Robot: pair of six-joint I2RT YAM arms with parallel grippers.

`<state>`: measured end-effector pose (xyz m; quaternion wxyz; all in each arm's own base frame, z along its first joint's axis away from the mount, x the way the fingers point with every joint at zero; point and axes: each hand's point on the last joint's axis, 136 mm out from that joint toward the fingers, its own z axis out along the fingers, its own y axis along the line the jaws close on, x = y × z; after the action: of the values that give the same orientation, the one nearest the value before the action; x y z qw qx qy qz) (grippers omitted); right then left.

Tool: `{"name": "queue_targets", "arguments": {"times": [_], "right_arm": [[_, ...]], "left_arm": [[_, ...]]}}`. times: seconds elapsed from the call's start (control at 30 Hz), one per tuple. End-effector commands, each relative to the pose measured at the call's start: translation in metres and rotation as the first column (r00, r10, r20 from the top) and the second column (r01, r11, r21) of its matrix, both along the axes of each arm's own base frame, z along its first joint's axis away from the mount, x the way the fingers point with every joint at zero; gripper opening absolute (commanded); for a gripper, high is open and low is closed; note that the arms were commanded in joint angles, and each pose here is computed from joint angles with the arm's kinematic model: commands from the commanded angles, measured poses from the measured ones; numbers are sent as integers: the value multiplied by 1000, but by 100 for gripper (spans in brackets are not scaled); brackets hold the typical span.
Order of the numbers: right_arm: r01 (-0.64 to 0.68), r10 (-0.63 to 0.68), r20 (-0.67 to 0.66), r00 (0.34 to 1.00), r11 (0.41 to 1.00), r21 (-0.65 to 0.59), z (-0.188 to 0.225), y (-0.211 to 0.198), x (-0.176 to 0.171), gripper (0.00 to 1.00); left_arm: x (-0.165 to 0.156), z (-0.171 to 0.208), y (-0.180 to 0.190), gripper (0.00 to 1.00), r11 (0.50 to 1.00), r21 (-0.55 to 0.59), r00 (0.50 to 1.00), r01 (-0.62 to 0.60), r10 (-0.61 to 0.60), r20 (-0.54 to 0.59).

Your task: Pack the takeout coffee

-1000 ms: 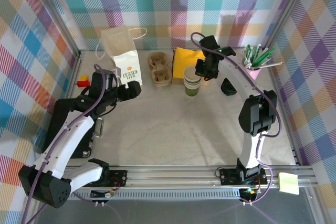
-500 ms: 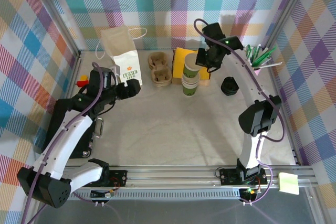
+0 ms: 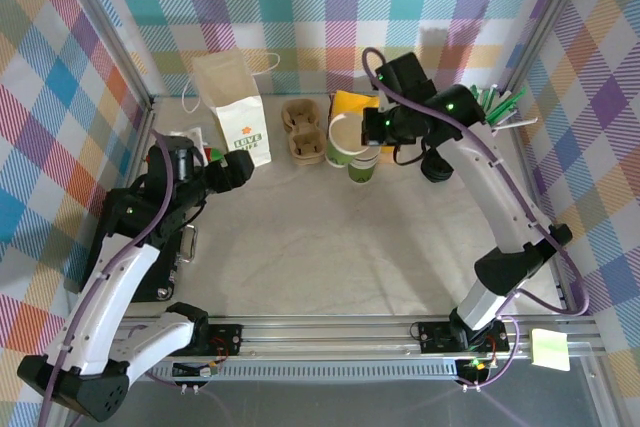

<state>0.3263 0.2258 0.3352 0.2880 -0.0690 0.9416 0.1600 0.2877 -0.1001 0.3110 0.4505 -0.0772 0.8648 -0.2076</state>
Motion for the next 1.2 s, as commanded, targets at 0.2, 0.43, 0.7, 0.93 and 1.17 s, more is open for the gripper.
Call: {"name": "queue_targets", "arguments": {"times": [0.2,0.43,0.7,0.93,1.17], "right_arm": [[-21,16,-67,998,997,-75,-70,27,-18,5],[-23,15,-106,994,997,-68,-112,42,-22,6],[-32,21,-137,990,997,-77,-154,52,-20,7],[-29,3,-183,983,990,-139,-191,49,-20,6],[-25,-8,-200,980,986,-166,-210,46,-21,7]], "left_arm": [[-9,1,10,88,999,2,998,-42,41,57],[-6,-7,12,88,998,-8,997,-65,66,46],[-4,-17,4,89,999,-36,998,-35,36,44],[2,-30,8,89,997,-19,997,-77,76,-4],[4,-34,6,89,997,-21,997,-72,72,-7]]}}
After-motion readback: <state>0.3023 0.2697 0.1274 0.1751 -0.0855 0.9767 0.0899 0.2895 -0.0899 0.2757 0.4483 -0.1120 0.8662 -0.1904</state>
